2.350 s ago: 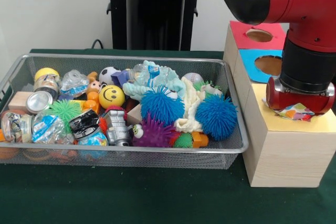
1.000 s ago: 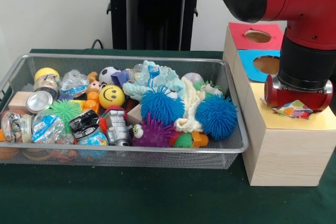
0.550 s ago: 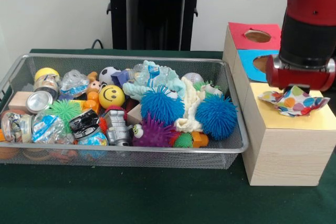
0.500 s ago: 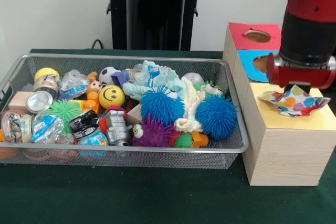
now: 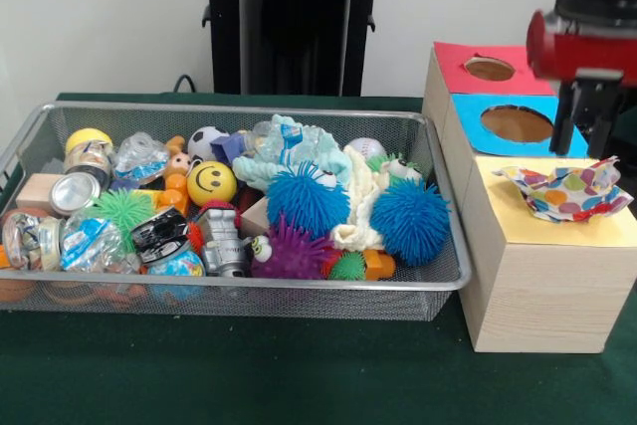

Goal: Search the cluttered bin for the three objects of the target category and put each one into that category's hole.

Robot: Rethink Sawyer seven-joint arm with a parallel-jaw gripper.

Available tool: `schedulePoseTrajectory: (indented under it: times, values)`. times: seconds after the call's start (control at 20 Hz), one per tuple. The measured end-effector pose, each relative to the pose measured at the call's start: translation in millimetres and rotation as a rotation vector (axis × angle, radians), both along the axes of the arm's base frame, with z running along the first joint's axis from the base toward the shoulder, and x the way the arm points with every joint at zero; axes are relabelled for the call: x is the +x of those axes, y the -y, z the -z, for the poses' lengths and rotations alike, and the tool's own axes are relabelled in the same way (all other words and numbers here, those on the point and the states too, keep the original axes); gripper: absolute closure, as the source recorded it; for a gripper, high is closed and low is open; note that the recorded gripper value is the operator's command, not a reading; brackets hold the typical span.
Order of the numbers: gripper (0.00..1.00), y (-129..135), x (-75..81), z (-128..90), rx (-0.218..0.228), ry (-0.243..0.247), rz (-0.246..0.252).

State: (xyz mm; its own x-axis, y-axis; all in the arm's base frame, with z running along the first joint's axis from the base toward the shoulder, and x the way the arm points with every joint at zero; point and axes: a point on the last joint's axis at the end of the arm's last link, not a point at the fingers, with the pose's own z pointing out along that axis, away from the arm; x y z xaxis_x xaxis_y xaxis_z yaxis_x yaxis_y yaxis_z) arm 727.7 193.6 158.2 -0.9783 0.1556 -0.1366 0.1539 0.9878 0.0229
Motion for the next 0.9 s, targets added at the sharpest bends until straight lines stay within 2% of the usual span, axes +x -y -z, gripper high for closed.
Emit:
schedulePoseTrajectory:
  times: [0.25, 0.5, 0.65, 0.9]
  values:
    - [0.00, 12, 8.9, -49, 0.007, 0.039, 0.028]
    - [0.00, 41, 14.9, -100, 0.021, 0.087, 0.083]
    - [0.00, 63, 15.7, -123, 0.024, 0.112, 0.116]
    - [0.00, 98, 14.3, -137, 0.023, 0.123, 0.163]
